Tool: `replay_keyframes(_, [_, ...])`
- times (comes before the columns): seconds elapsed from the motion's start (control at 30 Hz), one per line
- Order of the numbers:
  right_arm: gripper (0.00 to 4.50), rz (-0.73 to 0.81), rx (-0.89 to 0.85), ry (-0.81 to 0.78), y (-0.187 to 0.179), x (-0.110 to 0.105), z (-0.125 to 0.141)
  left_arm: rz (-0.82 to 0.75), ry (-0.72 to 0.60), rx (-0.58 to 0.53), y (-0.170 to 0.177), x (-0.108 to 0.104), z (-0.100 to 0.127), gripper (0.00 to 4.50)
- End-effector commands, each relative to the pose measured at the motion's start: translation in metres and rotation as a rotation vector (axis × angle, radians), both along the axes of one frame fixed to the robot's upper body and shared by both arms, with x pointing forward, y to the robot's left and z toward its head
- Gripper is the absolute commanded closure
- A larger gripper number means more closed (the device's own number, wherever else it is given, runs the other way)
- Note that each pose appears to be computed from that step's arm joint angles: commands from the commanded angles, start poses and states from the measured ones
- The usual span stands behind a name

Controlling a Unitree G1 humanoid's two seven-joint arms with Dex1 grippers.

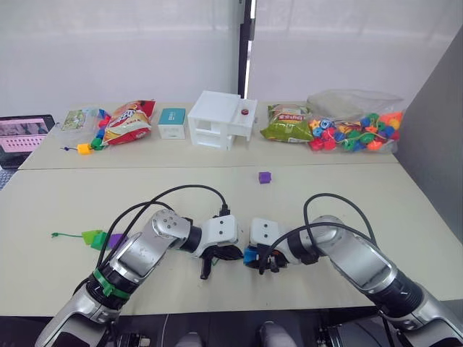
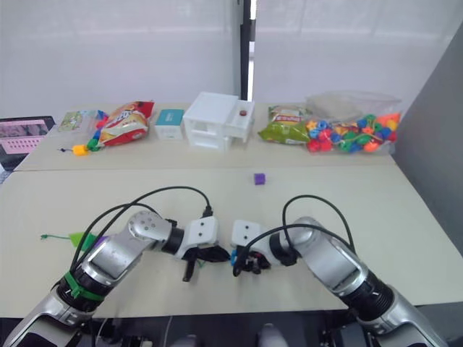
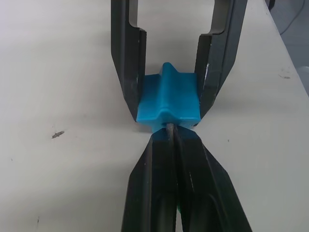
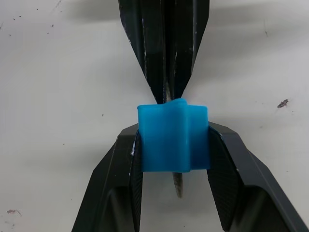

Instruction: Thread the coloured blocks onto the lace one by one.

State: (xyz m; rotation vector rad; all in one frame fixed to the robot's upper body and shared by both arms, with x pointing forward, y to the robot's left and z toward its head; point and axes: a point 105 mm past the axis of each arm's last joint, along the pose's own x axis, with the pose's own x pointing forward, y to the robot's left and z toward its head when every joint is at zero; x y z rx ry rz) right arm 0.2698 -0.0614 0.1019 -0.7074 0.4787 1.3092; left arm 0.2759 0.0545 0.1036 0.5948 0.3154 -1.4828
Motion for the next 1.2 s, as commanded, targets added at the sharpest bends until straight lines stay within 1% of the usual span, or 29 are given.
replay_keyframes(0.03, [3.17, 0.009, 0.014, -0.012, 0.003, -0.003, 0.003, -0.042, -0.036, -0.078, 0.001, -0.004, 0.016, 3.26])
replay_keyframes(0.1, [3.17, 0.005, 0.009, -0.011, 0.001, -0.002, 0.002, -0.027, -0.063, -0.068, 0.010, -0.001, 0.017, 2.67])
replay_keyframes(0.13, [3.17, 0.001, 0.006, -0.011, 0.000, -0.002, 0.002, -0.018, -0.061, -0.070, 0.015, -0.001, 0.019, 2.27])
replay_keyframes(0.17, [3.17, -0.001, 0.004, -0.011, -0.001, -0.002, 0.002, -0.013, -0.049, -0.078, 0.019, -0.002, 0.021, 1.96])
replay_keyframes(0.27, [3.17, -0.005, 0.001, -0.013, -0.002, 0.000, 0.002, 0.023, -0.040, -0.080, 0.032, -0.003, 0.021, 1.91])
replay_keyframes(0.37, [3.17, -0.006, 0.000, -0.017, -0.002, 0.001, 0.002, 0.045, -0.040, -0.034, 0.044, -0.004, 0.010, 1.91])
replay_keyframes(0.57, [3.17, -0.001, -0.001, -0.021, -0.002, 0.003, 0.003, 0.077, -0.028, -0.064, 0.044, -0.004, 0.005, 1.91])
replay_keyframes(0.7, [3.17, 0.005, 0.000, -0.025, -0.001, 0.002, 0.005, 0.097, -0.024, -0.011, 0.045, -0.002, -0.016, 1.91])
replay_keyframes(0.8, [3.17, 0.004, -0.001, -0.028, -0.002, 0.002, 0.006, 0.094, -0.024, 0.004, 0.047, -0.002, -0.022, 2.72])
replay_keyframes(0.9, [3.17, 0.003, -0.001, -0.030, -0.002, 0.002, 0.006, 0.088, -0.028, 0.002, 0.047, -0.002, -0.023, 3.75])
replay_keyframes(0.97, [3.17, 0.002, -0.001, -0.029, -0.002, 0.002, 0.006, 0.087, -0.034, -0.008, 0.044, 0.000, -0.022, 4.35])
replay_keyframes(1.0, [3.17, 0.002, 0.000, -0.029, -0.002, 0.002, 0.006, 0.082, -0.039, -0.017, 0.042, 0.000, -0.021, 4.50])
replay_keyframes(1.1, [3.17, 0.000, 0.002, -0.028, -0.001, 0.002, 0.006, 0.063, -0.051, -0.035, 0.036, 0.001, -0.017, 4.50])
replay_keyframes(1.2, [3.17, 0.000, 0.002, -0.028, -0.001, 0.002, 0.005, 0.031, -0.063, -0.030, 0.031, 0.000, -0.016, 4.50])
